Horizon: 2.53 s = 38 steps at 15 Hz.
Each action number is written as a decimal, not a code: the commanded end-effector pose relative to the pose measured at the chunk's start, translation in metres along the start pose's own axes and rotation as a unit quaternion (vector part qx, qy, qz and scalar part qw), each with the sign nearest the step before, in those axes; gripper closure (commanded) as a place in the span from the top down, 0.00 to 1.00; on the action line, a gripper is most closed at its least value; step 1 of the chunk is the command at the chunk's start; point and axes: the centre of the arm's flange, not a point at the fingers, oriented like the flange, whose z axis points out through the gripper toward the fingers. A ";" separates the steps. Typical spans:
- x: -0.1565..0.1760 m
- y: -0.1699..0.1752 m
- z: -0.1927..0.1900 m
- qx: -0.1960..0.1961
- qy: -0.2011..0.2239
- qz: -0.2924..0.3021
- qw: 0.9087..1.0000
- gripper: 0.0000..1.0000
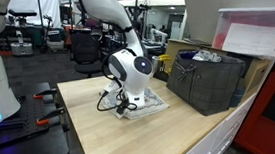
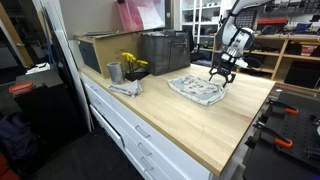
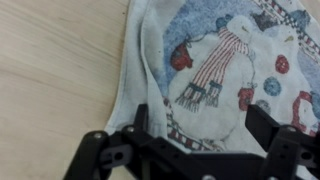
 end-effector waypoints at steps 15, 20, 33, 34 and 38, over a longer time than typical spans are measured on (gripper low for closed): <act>-0.001 -0.013 0.008 -0.001 0.002 -0.014 1.000 1.00; -0.018 -0.017 -0.001 -0.045 0.013 -0.039 0.998 1.00; -0.034 -0.012 -0.017 -0.144 0.052 -0.058 0.987 1.00; -0.034 -0.010 -0.014 -0.148 0.052 -0.058 0.986 1.00; -0.038 -0.017 -0.011 -0.152 0.055 -0.060 0.985 1.00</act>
